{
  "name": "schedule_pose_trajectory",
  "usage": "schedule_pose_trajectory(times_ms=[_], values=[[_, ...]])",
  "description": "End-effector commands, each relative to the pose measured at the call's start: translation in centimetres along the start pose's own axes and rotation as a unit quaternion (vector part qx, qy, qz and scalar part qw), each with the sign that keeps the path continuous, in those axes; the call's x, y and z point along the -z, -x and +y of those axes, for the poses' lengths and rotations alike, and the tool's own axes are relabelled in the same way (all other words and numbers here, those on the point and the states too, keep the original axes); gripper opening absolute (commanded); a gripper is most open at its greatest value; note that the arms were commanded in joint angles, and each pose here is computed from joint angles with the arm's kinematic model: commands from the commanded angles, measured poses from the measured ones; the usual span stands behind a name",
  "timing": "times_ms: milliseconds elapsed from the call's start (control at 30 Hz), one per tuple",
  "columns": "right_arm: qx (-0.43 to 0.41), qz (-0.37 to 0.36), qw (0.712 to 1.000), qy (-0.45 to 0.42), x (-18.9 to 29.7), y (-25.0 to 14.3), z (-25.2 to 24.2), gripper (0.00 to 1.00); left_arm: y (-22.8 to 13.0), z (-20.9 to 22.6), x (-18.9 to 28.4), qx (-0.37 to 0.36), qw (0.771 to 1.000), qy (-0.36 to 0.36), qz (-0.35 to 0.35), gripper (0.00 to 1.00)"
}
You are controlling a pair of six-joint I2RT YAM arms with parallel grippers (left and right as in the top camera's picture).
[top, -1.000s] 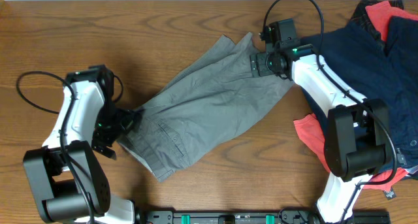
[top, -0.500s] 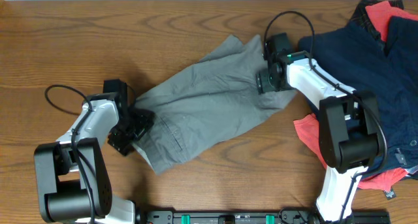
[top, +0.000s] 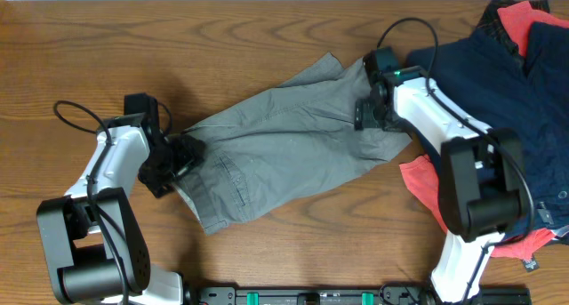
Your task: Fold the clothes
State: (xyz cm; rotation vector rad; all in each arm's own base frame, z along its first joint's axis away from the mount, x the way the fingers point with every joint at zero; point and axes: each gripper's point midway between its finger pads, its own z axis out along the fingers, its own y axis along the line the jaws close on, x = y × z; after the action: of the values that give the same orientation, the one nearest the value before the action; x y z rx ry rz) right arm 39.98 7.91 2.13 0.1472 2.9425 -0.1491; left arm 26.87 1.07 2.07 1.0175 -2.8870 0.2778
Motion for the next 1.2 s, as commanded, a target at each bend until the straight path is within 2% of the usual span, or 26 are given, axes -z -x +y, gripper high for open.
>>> schedule_pose_trajectory(times_ms=[0,200,367,400,467,500,567,600,633,733,800,867,933,1067,1167], values=[[0.022,-0.086,0.994,0.069,7.0,3.7,1.8,0.89,-1.9,-0.6,-0.6,-0.022,0.999,-0.020,0.042,0.83],[0.099,-0.090,0.971,0.200,11.7,2.1,5.9,0.86,-3.5,0.0,-2.3,-0.030,0.998,-0.014,0.057,0.87],[0.162,-0.047,0.961,0.219,11.4,-1.0,8.0,0.86,-4.6,-0.1,-3.8,-0.047,0.997,-0.014,0.057,0.86],[0.174,-0.039,0.960,0.217,11.1,-1.7,8.4,0.86,-4.8,-0.1,-4.0,-0.051,0.997,-0.013,0.058,0.83],[0.186,-0.025,0.958,0.217,10.6,-2.5,9.2,0.86,-5.1,-0.2,-4.4,-0.058,0.997,-0.013,0.056,0.63],[0.192,-0.018,0.957,0.216,10.2,-2.9,9.6,0.85,-5.2,-0.3,-4.6,-0.062,0.996,-0.014,0.055,0.56],[0.202,-0.006,0.955,0.215,9.6,-3.6,10.4,0.84,-5.1,-0.6,-4.7,-0.067,0.996,-0.016,0.051,0.31],[0.206,-0.001,0.955,0.215,9.4,-3.9,10.7,0.84,-4.9,-0.7,-4.7,-0.067,0.996,-0.018,0.048,0.12],[0.210,0.004,0.954,0.215,9.1,-4.2,11.0,0.82,-4.8,-0.7,-4.6,-0.068,0.996,-0.019,0.047,0.06],[0.223,0.025,0.949,0.219,8.3,-5.5,12.1,0.73,-4.8,-0.7,-3.9,-0.063,0.997,-0.016,0.052,0.06],[0.231,0.046,0.942,0.240,7.9,-6.6,13.4,0.56,-5.0,-0.6,-2.7,-0.063,0.996,-0.009,0.064,0.06],[0.241,0.062,0.935,0.252,7.5,-7.6,14.4,0.28,-5.1,-0.5,-1.2,-0.064,0.995,-0.004,0.075,0.06],[0.252,0.081,0.929,0.258,6.8,-8.9,15.4,0.15,-5.2,-0.7,0.8,-0.068,0.994,-0.001,0.084,0.06],[0.283,0.117,0.916,0.258,4.9,-11.7,17.5,0.13,-5.4,-1.5,5.0,-0.090,0.992,0.001,0.091,0.06],[0.317,0.143,0.896,0.276,3.8,-14.3,19.8,0.13,-5.5,-2.2,8.0,-0.095,0.992,-0.007,0.081,0.06]])
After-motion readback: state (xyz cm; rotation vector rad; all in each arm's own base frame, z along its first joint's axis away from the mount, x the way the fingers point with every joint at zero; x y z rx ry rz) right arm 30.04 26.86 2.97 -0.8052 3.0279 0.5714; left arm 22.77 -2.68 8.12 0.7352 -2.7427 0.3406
